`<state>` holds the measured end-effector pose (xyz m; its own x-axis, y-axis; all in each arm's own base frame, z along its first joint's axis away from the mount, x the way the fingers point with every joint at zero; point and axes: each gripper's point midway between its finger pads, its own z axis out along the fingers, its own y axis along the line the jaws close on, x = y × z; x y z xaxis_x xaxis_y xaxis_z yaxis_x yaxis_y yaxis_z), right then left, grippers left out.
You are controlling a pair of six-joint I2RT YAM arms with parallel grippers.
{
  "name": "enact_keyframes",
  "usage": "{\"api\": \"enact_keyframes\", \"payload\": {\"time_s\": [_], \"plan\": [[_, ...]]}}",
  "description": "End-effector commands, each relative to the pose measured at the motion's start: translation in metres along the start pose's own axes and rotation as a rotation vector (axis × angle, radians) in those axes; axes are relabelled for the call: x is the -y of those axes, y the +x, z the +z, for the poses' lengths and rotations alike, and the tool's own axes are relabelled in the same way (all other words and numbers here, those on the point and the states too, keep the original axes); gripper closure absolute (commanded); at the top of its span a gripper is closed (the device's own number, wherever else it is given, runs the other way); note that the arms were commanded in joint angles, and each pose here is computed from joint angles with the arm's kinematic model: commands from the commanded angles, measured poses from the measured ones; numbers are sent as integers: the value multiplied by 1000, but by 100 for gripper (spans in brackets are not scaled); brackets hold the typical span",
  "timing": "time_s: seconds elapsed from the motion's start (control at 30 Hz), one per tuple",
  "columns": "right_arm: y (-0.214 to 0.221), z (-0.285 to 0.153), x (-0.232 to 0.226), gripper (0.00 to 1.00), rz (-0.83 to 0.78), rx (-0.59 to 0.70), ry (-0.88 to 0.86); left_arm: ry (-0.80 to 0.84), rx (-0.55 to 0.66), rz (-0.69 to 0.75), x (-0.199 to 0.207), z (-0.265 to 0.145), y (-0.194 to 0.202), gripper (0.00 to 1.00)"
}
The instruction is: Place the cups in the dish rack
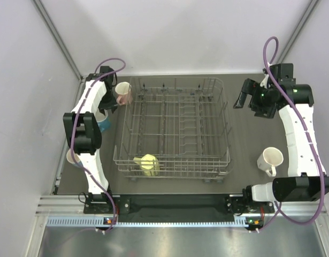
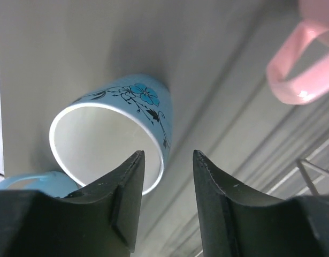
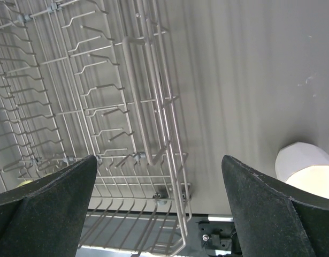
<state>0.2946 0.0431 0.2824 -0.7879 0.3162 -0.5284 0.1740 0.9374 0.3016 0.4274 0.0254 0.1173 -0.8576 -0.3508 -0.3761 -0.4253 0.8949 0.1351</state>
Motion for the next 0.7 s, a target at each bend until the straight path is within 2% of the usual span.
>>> {"api": "enact_keyframes", "payload": {"time_s": [0.0,0.03,0.1,0.13,0.17,0.27,0.37,0.47,0.57,0.67], "plan": [[-17,-9,-13,0,-29,67,-47,-48,2,3,-7,10,0,54],[-17,-9,-13,0,-27,65,-47,-53,-2,5,-8,12,2,55],[-17,-9,-13,0,-29,63,-49,-58,-13,8,-8,15,4,65],[-18,-10,-14,0,-32,67,-52,-56,-12,9,-7,15,4,71],[-19,-12,-15,0,-35,71,-58,-54,-13,9,-6,17,3,82],[-24,-16,-20,0,-34,86,-75,-60,-10,-4,-7,15,1,100],[-30,-23,-27,0,-35,106,-105,-92,32,-47,-14,-2,-11,100],[-35,-28,-37,0,-26,116,-147,-85,92,-167,-20,-41,-27,100],[-39,-32,-51,0,-23,126,-196,18,194,-271,-17,-92,-49,100],[-45,-35,-74,0,-69,135,-253,190,324,-350,-11,-162,-74,100]]}}
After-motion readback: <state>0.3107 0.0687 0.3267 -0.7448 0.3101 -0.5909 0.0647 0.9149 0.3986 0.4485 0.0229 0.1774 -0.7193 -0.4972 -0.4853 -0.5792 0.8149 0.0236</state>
